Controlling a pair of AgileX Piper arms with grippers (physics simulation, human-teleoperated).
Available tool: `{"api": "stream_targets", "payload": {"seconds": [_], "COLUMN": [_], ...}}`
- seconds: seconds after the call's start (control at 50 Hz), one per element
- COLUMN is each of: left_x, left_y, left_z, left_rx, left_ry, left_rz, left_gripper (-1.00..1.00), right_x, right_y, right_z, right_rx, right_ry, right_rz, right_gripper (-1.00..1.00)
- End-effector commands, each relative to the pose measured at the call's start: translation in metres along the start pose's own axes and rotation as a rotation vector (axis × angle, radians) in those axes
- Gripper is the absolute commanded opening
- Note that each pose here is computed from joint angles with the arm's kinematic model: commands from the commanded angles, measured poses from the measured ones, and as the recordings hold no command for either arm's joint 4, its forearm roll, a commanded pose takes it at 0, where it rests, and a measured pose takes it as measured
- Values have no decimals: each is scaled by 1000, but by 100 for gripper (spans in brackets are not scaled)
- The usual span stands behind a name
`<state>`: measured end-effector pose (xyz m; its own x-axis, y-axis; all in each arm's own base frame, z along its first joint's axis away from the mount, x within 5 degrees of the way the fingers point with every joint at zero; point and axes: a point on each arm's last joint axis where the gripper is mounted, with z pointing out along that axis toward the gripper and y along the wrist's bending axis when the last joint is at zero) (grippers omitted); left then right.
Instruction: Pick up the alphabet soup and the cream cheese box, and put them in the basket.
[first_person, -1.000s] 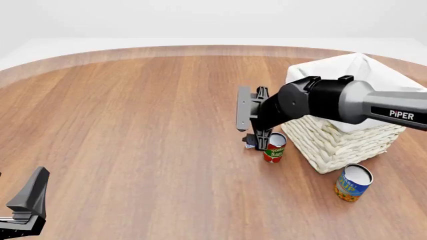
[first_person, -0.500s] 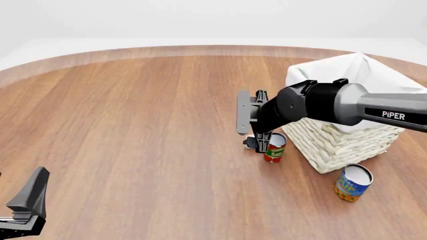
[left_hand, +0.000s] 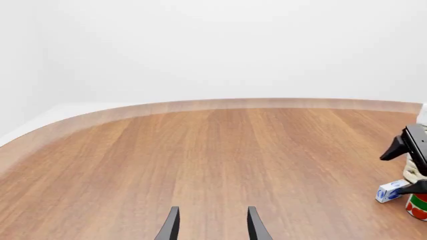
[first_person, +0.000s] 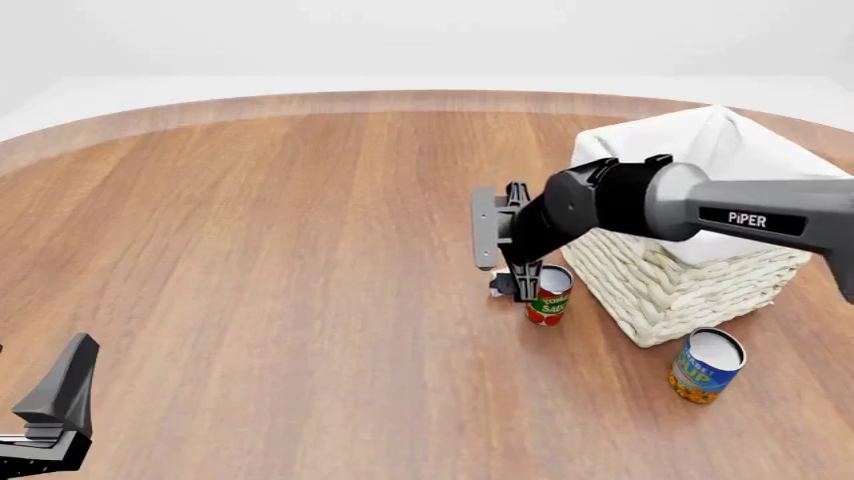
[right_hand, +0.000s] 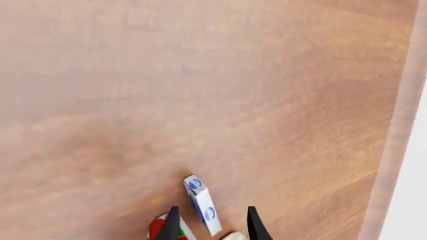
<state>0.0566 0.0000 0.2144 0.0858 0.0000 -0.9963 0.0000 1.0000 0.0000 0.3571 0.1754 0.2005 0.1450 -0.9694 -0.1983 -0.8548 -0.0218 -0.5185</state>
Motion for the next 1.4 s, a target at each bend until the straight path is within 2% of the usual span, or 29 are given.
{"api": "stream_targets", "payload": {"seconds": [0.02, 0.22, 0.32, 0.48, 0.7, 0.72, 1.4], "left_x": [0, 0, 0, 0, 0, 0, 0], "left_y": [0, 0, 0, 0, 0, 0, 0], "left_z": [0, 0, 0, 0, 0, 0, 0], "left_rx": [0, 0, 0, 0, 0, 0, 0], "left_ry": [0, 0, 0, 0, 0, 0, 0], "left_rz": [0, 0, 0, 0, 0, 0, 0], "left_gripper": [100, 100, 100, 100, 100, 100, 100], "right_x": [0, 6, 8, 4, -3, 1, 3], "right_y": [-6, -18, -17, -24, -21, -22, -15], "right_z": [7, 14, 22, 23, 31, 33, 45], "right_rx": [-15, -38, -48, -53, -64, -64, -106], "right_ry": [9, 30, 35, 34, 28, 34, 46], "right_rz": [-26, -31, -38, -42, -43, -47, -57], "right_gripper": [100, 100, 100, 100, 100, 100, 100]}}
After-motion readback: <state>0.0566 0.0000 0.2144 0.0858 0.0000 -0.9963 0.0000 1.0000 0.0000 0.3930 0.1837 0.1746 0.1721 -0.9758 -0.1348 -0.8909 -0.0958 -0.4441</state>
